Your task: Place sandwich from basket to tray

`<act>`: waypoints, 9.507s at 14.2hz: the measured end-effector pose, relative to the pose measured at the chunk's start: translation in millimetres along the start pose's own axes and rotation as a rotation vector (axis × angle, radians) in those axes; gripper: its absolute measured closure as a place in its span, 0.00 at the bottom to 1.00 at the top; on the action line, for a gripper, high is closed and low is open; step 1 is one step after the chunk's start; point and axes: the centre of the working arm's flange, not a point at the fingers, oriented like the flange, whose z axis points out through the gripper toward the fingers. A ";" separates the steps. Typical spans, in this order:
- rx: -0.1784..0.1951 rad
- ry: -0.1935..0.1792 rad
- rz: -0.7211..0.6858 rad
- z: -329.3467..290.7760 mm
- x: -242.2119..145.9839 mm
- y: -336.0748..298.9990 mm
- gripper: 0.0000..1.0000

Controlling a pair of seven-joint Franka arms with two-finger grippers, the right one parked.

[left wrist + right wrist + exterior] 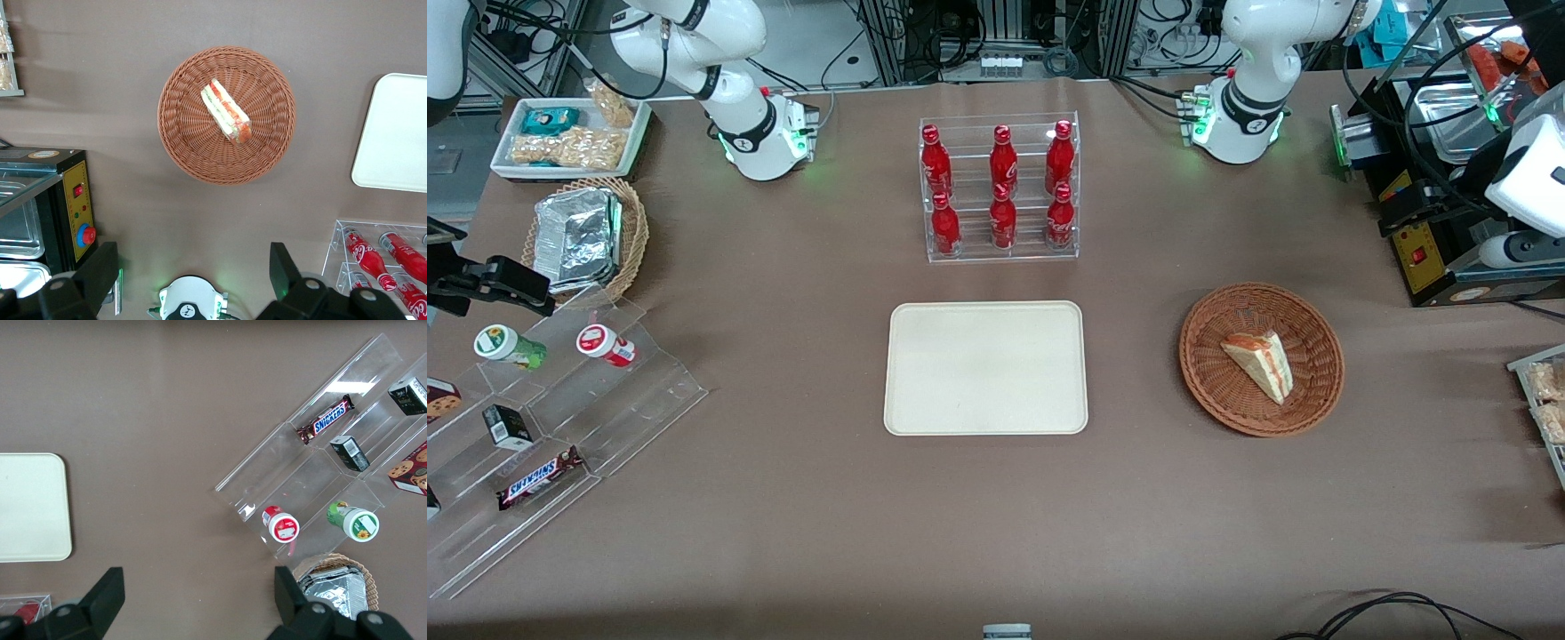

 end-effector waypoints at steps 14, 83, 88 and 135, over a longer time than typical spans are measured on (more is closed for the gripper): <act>-0.023 -0.130 -0.179 128.3 53.6 9.3 0.00; 0.028 0.016 -0.172 357.9 -9.4 520.5 0.86; 0.037 0.050 -0.165 367.1 -0.4 521.8 0.46; 0.031 -0.010 -0.054 -2.5 -23.4 9.1 0.00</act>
